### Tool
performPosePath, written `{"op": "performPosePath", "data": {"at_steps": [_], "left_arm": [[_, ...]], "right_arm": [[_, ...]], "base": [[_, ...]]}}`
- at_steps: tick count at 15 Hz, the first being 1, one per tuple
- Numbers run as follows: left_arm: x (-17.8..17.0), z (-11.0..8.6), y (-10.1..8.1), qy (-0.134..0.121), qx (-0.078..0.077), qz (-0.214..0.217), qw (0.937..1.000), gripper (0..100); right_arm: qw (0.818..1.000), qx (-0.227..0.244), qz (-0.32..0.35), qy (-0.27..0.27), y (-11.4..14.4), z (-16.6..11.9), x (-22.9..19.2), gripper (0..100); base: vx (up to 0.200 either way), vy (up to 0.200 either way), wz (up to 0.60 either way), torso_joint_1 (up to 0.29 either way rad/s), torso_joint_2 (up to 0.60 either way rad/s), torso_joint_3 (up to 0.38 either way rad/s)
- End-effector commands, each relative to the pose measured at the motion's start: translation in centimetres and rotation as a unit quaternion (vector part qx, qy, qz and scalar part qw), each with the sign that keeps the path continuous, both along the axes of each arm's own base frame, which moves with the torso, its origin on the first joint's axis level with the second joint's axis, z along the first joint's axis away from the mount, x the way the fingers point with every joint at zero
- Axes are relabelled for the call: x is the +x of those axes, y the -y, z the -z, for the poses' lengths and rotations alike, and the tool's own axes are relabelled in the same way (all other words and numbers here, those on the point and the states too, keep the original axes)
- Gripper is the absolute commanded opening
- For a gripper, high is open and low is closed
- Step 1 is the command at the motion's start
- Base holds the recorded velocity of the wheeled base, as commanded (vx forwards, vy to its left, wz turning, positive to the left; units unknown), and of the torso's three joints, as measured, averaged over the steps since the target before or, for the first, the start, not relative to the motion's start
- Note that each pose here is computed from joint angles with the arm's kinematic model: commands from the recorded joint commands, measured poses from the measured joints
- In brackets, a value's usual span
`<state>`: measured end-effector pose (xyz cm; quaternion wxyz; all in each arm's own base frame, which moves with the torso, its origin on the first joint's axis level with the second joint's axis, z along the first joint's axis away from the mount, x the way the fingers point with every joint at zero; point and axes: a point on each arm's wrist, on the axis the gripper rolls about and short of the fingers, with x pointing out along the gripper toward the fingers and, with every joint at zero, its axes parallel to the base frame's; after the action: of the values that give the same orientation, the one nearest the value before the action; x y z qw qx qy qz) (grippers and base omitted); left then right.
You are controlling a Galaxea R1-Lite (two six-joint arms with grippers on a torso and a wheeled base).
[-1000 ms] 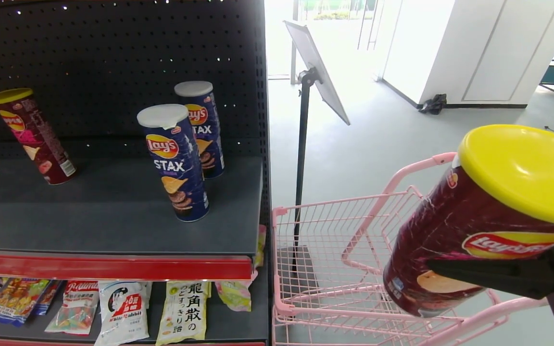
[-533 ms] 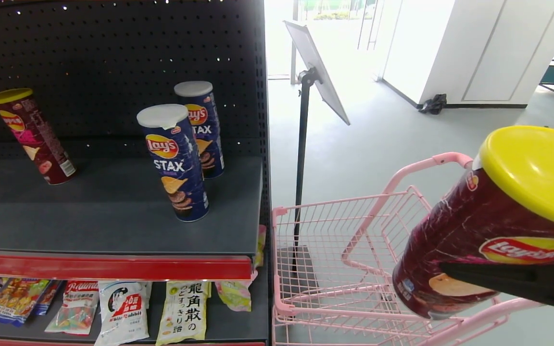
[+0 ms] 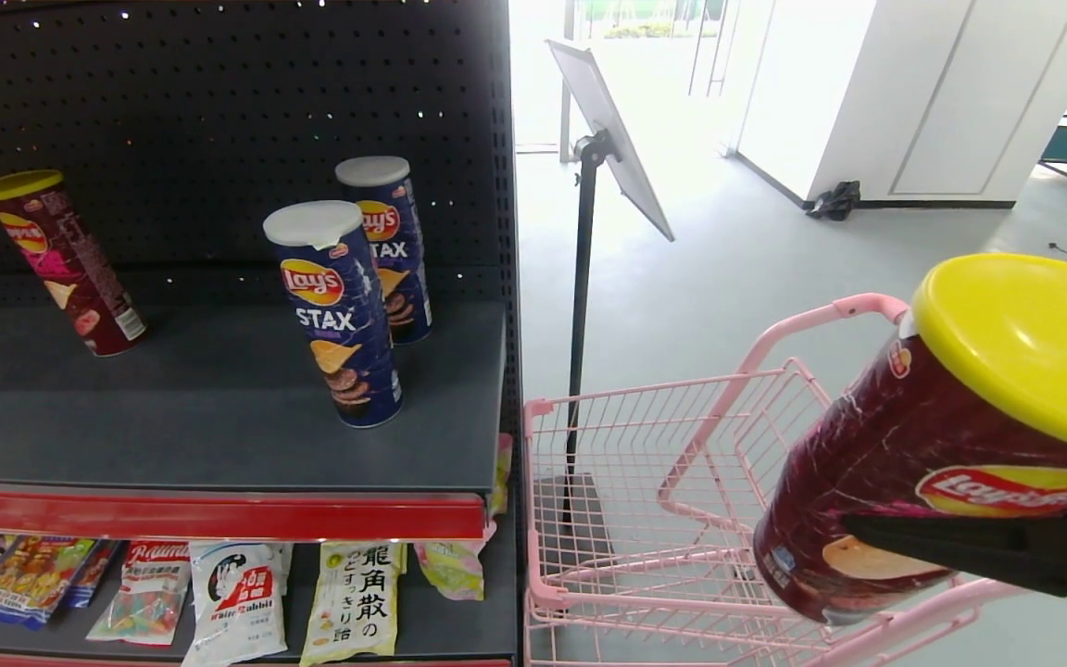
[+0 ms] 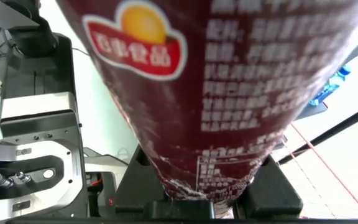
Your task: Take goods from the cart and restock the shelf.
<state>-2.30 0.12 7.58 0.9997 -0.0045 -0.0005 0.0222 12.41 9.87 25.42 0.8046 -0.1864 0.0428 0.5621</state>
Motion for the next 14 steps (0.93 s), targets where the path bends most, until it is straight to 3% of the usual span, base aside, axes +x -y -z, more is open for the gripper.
{"op": "performPosePath", "data": {"at_steps": [1,14], "left_arm": [[0.01,0.00,0.00,0.000,0.000,0.000,1.0000,100],[0.01,0.00,0.00,0.000,0.000,0.000,1.0000,100]], "right_arm": [[1.000,0.001,-0.026,-0.001,-0.52,-0.01,-0.46,0],[0.998,0.000,-0.060,-0.001,-1.26,0.08,-1.38,0]], "base": [[0.000,0.200,0.00,-0.002,0.00,0.007],[0.000,0.200,0.00,0.002,0.00,0.001]]}}
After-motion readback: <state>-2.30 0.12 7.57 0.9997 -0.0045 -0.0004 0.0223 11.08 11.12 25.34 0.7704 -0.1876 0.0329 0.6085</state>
